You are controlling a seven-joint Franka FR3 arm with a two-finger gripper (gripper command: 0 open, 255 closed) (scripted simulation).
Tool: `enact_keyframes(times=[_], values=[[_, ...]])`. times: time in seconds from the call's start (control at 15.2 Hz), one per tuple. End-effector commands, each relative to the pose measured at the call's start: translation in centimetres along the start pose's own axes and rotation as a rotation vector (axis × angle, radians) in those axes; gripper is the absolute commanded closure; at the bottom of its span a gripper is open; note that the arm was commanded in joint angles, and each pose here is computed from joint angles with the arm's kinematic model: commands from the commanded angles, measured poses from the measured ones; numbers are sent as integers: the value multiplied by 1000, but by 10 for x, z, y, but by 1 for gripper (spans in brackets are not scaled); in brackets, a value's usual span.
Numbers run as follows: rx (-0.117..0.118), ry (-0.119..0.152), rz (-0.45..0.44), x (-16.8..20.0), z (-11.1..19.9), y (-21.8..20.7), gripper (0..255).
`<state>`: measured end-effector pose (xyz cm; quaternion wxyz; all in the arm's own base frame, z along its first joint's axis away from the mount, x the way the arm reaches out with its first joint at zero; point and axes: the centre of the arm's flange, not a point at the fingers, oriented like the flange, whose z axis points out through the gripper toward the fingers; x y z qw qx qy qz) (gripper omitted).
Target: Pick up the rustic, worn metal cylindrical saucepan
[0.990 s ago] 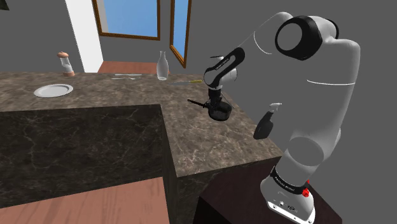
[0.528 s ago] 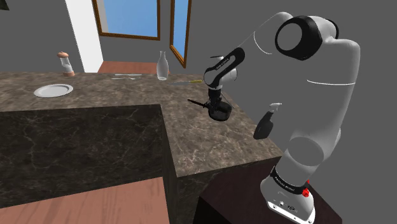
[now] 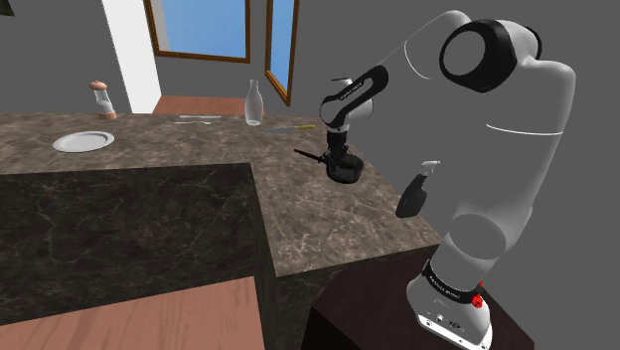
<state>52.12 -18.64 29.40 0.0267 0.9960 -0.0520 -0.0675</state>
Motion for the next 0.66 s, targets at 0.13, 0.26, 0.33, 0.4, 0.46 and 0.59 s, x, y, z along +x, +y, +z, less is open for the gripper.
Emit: enact_keyframes(times=[0.13, 0.26, 0.33, 0.4, 0.46, 0.59], values=[[0, 0, 0, -2, -22, 1, 255], [0, 0, 0, -3, -32, 2, 255], [0, 0, 0, -4, -37, 2, 255], [0, 0, 0, -5, -42, 3, 255], [0, 0, 0, -5, -48, 3, 255], [0, 0, 0, -6, -48, 3, 255]])
